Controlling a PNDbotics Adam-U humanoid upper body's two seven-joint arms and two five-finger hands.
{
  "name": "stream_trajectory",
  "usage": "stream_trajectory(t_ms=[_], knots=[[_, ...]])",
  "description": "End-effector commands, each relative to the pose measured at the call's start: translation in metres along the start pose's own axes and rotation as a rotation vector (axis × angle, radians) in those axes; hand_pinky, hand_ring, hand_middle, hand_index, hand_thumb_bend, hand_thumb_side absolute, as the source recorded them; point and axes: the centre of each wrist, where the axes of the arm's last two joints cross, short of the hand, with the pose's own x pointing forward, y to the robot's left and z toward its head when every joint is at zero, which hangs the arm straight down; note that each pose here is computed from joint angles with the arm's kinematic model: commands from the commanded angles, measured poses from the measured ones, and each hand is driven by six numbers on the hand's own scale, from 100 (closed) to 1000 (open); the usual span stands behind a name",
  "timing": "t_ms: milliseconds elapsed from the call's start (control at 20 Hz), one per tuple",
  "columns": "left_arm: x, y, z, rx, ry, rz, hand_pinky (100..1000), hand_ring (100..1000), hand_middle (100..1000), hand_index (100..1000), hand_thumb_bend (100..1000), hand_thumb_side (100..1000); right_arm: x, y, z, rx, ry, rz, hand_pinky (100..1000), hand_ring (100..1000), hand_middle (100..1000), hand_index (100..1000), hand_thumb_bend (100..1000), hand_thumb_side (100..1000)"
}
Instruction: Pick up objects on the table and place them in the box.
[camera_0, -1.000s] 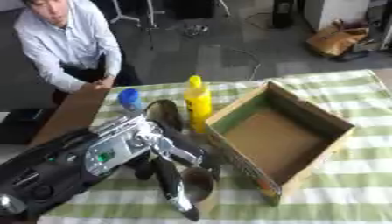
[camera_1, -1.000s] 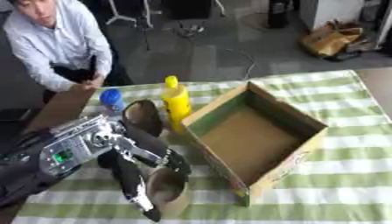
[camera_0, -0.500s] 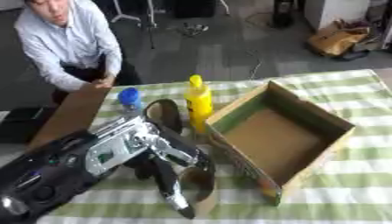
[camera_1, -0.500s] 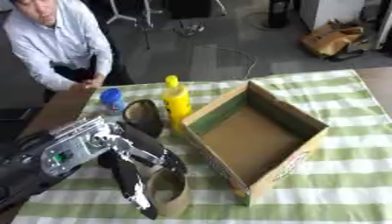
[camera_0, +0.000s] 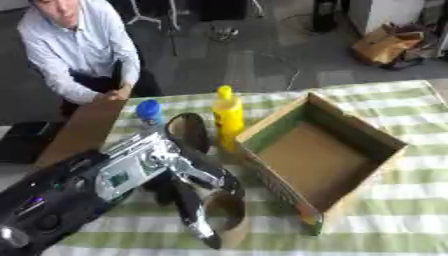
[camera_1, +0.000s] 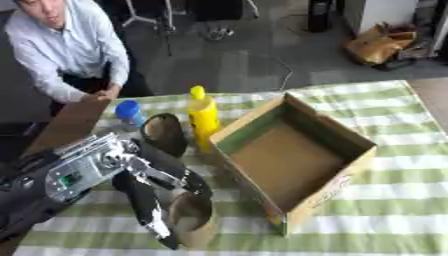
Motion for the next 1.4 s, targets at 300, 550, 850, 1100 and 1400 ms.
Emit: stream_trajectory(t_ms=[300, 550, 850, 1100, 1400], knots=[[-0.006, 0.016, 0.015, 0.055, 0.053, 0.0, 1000, 1000, 1000, 1000, 683, 733, 0.006, 0.001, -0.007, -0.016, -0.018, -0.022, 856, 689, 584, 555, 100, 833], [-0.016, 0.011, 0.01, 0.045, 0.065, 0.042, 1000, 1000, 1000, 1000, 684, 738, 0.006, 0.001, -0.007, -0.017, -0.017, -0.025, 857, 689, 582, 553, 100, 830], [-0.019, 0.009, 0.002, 0.037, 0.037, 0.061, 1000, 1000, 1000, 1000, 686, 739, 0.006, 0.001, -0.007, -0.019, -0.015, -0.029, 858, 689, 582, 556, 100, 830], [-0.021, 0.005, -0.007, 0.027, 0.004, 0.102, 1000, 1000, 1000, 1000, 731, 725, 0.006, 0.001, -0.007, -0.019, -0.013, -0.031, 858, 689, 581, 556, 100, 830], [-0.02, 0.005, -0.012, 0.025, -0.014, 0.116, 1000, 1000, 1000, 1000, 766, 706, 0.006, 0.001, -0.007, -0.019, -0.008, -0.034, 856, 684, 573, 549, 100, 821]])
